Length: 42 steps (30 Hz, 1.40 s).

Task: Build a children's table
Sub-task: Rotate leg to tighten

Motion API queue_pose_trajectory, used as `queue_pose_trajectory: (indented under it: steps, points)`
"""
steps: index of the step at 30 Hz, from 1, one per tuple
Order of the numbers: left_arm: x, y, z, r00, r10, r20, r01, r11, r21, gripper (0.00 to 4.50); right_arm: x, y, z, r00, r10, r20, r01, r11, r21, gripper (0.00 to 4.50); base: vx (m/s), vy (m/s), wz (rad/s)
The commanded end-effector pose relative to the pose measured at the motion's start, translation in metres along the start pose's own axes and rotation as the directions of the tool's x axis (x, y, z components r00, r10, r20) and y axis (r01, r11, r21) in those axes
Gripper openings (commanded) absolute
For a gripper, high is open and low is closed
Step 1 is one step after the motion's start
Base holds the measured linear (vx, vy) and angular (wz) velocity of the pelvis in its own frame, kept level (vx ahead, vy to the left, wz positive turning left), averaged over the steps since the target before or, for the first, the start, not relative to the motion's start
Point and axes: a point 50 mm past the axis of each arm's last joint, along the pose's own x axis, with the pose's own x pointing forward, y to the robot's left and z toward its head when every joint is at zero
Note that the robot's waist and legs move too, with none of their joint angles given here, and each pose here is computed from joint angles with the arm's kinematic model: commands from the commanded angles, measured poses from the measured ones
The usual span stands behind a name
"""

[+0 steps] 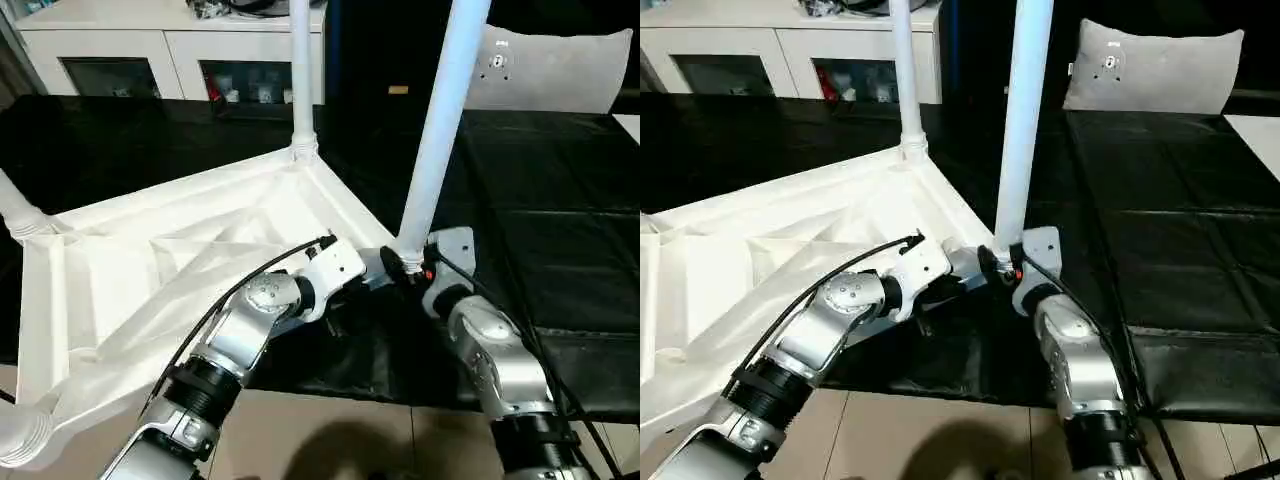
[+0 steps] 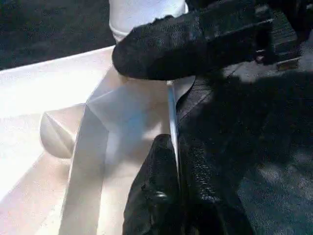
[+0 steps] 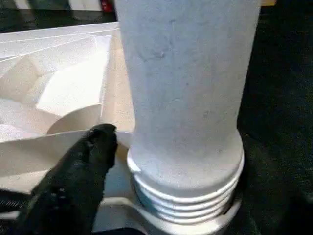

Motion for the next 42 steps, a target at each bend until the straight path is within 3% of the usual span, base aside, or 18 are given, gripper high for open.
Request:
queue_pose_trajectory:
  steps: [1,3,4,6,10,14,18,19,22,24,25,32,42]
  points:
    - [-0.002,0.002,0.005,0.998,-0.059,0.011,0.058,0.996,0.073,0.00,-0.006,0.009,0.015,0.981,0.178,0.079,-0.175,0.984,-0.043,4.37,0.000,0.000,0.00]
    - [-0.005,0.002,0.003,0.997,-0.076,0.005,0.076,0.994,0.080,0.00,-0.010,0.005,0.015,0.974,0.214,0.071,-0.209,0.975,-0.070,4.42,0.000,0.000,0.00]
    - [-0.011,0.002,-0.001,0.991,-0.135,-0.004,0.135,0.985,0.109,0.00,-0.020,-0.005,0.013,0.955,0.295,0.018,-0.289,0.946,-0.148,4.47,0.000,0.000,0.00]
    - [-0.015,0.001,-0.003,0.983,-0.184,-0.006,0.183,0.974,0.134,0.00,-0.027,-0.013,0.012,0.939,0.344,-0.019,-0.341,0.922,-0.183,4.47,0.000,0.000,0.00]
    - [-0.022,-0.003,-0.009,0.958,-0.285,-0.026,0.285,0.945,0.158,0.00,-0.037,-0.025,0.018,0.906,0.420,-0.055,-0.422,0.885,-0.198,4.47,0.000,0.000,0.00]
    - [-0.032,-0.003,-0.016,0.921,-0.382,-0.076,0.389,0.902,0.188,0.00,-0.047,-0.033,0.025,0.847,0.512,-0.145,-0.531,0.794,-0.297,4.47,0.000,0.000,0.00]
    - [-0.039,0.000,-0.019,0.895,-0.433,-0.110,0.447,0.869,0.210,0.00,-0.054,-0.035,0.028,0.766,0.604,-0.221,-0.643,0.712,-0.282,4.47,0.000,0.000,0.00]
    - [-0.042,0.002,-0.021,0.881,-0.456,-0.128,0.474,0.853,0.220,0.00,-0.058,-0.034,0.028,0.719,0.644,-0.259,-0.695,0.667,-0.269,4.47,0.000,0.000,0.00]
    - [-0.046,0.002,-0.022,0.855,-0.498,-0.146,0.518,0.826,0.223,0.00,-0.061,-0.030,0.025,0.654,0.689,-0.312,-0.756,0.605,-0.249,4.47,0.000,0.000,0.00]
    - [-0.048,0.002,-0.022,0.843,-0.517,-0.149,0.537,0.813,0.223,0.00,-0.061,-0.028,0.023,0.630,0.707,-0.322,-0.776,0.586,-0.233,4.47,0.000,0.000,0.00]
    - [-0.049,0.002,-0.022,0.838,-0.523,-0.152,0.545,0.808,0.226,0.00,-0.061,-0.027,0.023,0.621,0.713,-0.324,-0.783,0.579,-0.227,4.19,0.000,0.000,0.00]
    - [-0.050,0.003,-0.021,0.825,-0.543,-0.154,0.565,0.792,0.232,0.00,-0.058,-0.024,0.022,0.591,0.742,-0.318,-0.806,0.560,-0.192,3.64,0.000,0.000,0.00]
    - [-0.051,0.003,-0.022,0.817,-0.555,-0.155,0.577,0.785,0.228,0.00,-0.059,-0.021,0.018,0.583,0.750,-0.312,-0.811,0.558,-0.175,2.85,0.000,0.000,0.00]
